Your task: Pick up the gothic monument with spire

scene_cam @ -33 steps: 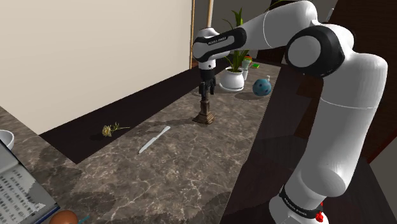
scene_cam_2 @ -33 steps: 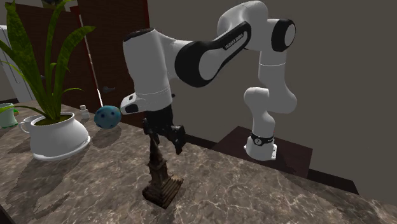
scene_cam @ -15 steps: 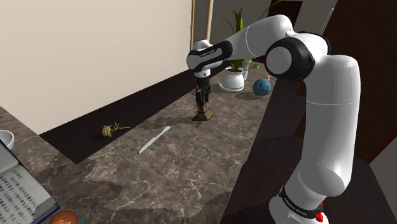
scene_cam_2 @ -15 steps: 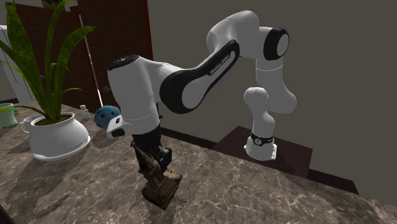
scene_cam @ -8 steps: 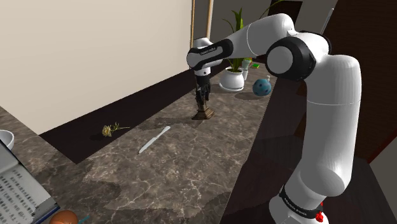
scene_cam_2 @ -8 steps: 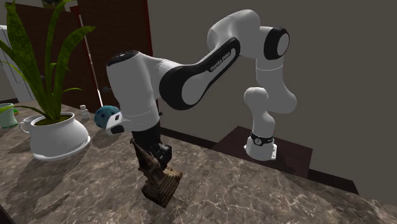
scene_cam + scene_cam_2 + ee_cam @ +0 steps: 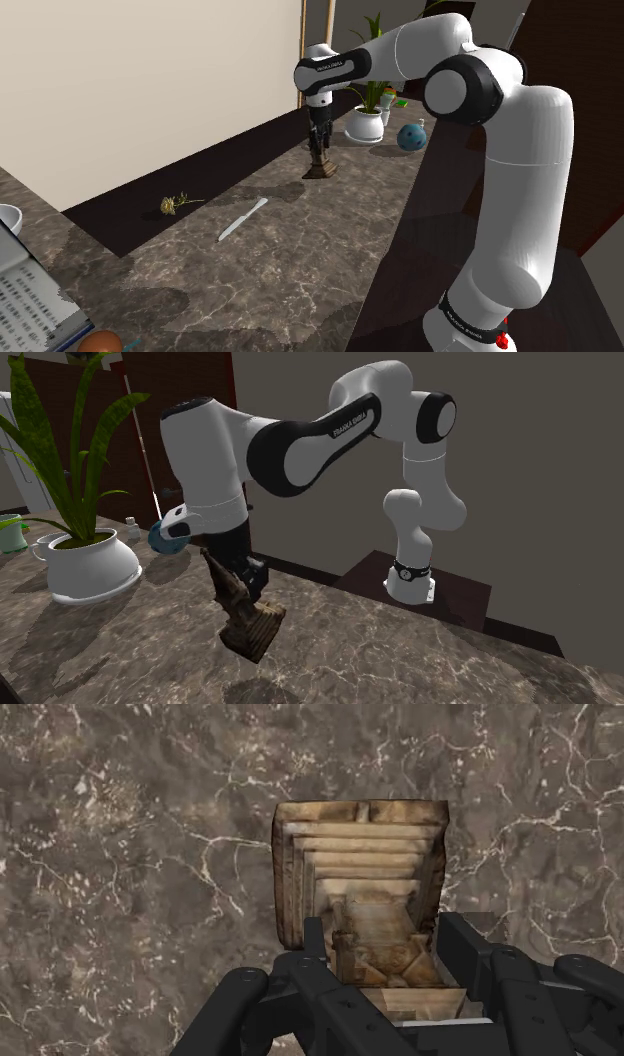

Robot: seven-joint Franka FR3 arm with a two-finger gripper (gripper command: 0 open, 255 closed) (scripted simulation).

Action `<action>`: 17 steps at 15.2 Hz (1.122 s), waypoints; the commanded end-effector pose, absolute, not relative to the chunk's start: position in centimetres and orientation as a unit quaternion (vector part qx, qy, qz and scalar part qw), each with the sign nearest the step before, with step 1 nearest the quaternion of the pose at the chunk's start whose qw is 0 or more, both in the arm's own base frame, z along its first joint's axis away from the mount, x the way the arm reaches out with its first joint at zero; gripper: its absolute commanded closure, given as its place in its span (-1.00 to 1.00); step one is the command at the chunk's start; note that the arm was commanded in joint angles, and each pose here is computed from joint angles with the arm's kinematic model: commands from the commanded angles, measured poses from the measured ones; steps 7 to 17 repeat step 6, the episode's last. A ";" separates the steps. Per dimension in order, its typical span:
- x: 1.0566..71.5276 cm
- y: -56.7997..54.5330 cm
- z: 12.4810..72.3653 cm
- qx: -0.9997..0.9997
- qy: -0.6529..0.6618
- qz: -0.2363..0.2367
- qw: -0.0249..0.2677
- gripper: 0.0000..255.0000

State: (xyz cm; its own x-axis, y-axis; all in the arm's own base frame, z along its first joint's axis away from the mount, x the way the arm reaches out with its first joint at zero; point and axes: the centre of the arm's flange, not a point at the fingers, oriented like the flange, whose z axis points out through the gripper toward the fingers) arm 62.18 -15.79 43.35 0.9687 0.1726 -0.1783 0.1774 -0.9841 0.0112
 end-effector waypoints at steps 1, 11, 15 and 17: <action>62.2 -15.8 44.4 0.992 0.088 -0.088 0.014 1.00; 62.2 -15.8 46.0 0.992 0.088 -0.088 0.014 1.00; 62.2 -15.8 46.0 0.992 0.088 -0.088 0.014 1.00; 62.2 -15.8 46.0 0.992 0.088 -0.088 0.014 1.00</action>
